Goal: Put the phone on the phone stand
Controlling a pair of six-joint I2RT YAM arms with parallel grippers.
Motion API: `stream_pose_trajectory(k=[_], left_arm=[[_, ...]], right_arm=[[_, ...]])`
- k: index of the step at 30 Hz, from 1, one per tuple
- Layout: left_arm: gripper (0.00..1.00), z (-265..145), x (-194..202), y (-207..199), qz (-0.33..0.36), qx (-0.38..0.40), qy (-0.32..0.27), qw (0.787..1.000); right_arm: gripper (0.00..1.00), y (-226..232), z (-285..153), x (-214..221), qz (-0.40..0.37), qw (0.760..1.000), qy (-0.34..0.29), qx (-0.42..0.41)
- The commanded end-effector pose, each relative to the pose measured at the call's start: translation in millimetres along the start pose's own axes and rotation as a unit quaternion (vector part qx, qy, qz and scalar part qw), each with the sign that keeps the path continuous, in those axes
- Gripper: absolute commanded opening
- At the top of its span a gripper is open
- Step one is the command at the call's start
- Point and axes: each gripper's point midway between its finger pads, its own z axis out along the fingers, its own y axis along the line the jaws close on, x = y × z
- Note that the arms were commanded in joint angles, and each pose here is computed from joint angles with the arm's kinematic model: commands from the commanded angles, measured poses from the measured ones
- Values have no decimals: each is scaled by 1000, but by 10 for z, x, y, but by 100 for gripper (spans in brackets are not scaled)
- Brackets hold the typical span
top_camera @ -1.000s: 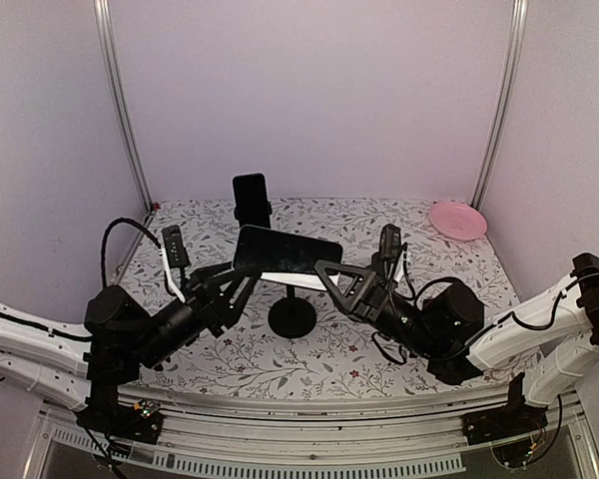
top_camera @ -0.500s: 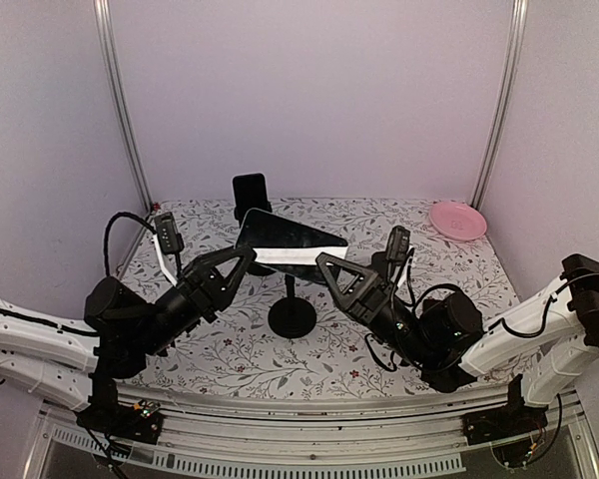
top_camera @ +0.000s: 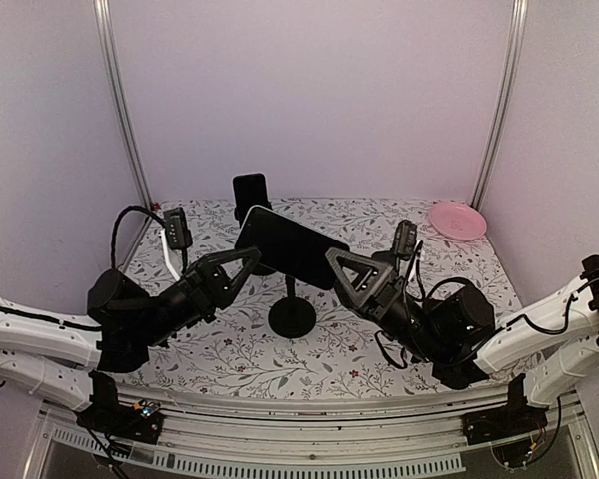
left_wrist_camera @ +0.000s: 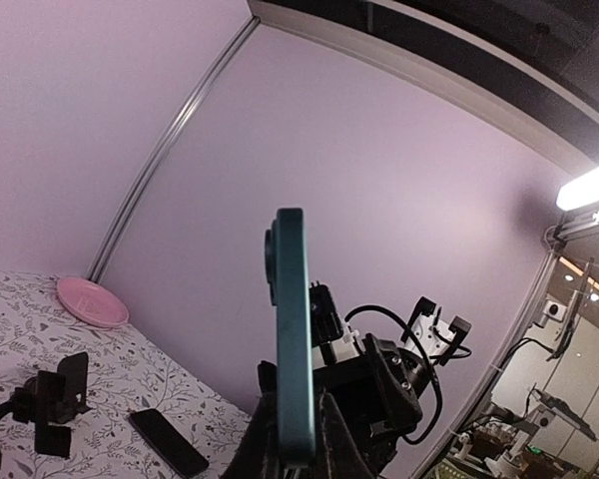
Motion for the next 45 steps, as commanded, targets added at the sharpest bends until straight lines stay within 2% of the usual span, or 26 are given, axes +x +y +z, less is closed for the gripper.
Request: stream_pose_trajectory(k=[1,4,7,12,17,22,28,33,39,43,45], left_arm=[[0,-48,-167,-27,20,12,4,1000],[0,-110,-238,-57,23,25,22,999],[0,-149,-252,-101,23,46,68,996],[0,-227,-110,-76,19,46,175,983],[0,-235,-1,-82,21,53,231,971],[0,-172,185,-92,17,80,280,957],[0,-118,315,-67,16,94,313,945],[0,-74,355,-55,9,101,317,943],[0,-24,354,-30,-3,104,302,948],[0,22,316,-33,-7,108,285,952],[0,41,316,-24,-9,109,283,953]], right_arm=[[73,-97,-157,4,-3,999,35,38],[85,-224,-314,55,-26,995,64,68],[92,-412,-484,105,-67,987,118,89],[93,-506,-703,99,-139,965,209,83],[93,-315,-735,201,-197,937,284,59],[87,-359,-764,413,-196,914,350,53],[79,-319,-780,542,-184,904,384,31],[73,-332,-757,655,-172,898,405,17],[64,-264,-643,705,-155,905,395,-10],[51,-253,-575,706,-148,911,385,-18],[38,-239,-550,688,-147,914,378,-19]])
